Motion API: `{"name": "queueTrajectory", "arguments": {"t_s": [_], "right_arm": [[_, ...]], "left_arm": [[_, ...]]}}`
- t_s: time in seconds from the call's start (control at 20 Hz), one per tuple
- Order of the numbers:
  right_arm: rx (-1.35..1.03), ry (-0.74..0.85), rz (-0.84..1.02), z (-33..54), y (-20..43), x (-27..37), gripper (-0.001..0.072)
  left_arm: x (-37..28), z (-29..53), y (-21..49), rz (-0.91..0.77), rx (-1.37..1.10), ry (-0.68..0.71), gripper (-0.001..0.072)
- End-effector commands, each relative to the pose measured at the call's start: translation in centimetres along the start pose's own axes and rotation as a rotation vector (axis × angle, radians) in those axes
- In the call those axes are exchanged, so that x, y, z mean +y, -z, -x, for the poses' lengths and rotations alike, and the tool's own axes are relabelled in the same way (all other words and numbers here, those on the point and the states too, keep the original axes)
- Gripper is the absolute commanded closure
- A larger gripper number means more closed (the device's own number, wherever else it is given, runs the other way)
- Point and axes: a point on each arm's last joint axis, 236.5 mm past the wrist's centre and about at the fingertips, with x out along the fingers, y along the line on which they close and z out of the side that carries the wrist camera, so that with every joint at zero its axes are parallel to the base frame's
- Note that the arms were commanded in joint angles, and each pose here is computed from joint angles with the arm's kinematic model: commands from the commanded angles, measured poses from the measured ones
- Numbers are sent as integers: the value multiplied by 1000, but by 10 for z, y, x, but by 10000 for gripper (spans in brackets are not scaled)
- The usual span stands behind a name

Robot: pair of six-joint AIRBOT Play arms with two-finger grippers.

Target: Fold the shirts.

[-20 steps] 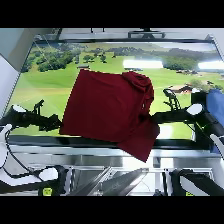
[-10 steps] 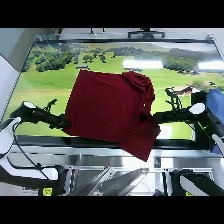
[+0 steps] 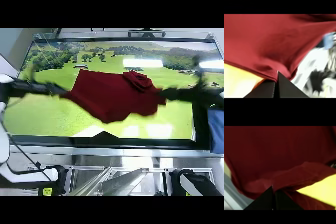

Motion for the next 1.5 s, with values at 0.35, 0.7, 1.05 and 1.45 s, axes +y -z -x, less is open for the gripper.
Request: {"name": "queueTrajectory", "arguments": {"t_s": [0.35,0.7,1.05,1.45], "right_arm": [[-937,68,622,282,-182,248,696],[-645,121,392,216,-176,127,698],[-151,188,89,16,-116,-88,698],[-127,140,-403,-99,-51,-275,698]], "left_arm": [[-402,214,-45,-1000,-817,124,689],[-265,166,-92,-686,-660,-248,688],[11,8,-92,-244,-223,-432,689],[215,-63,-73,75,-82,-473,689]]}}
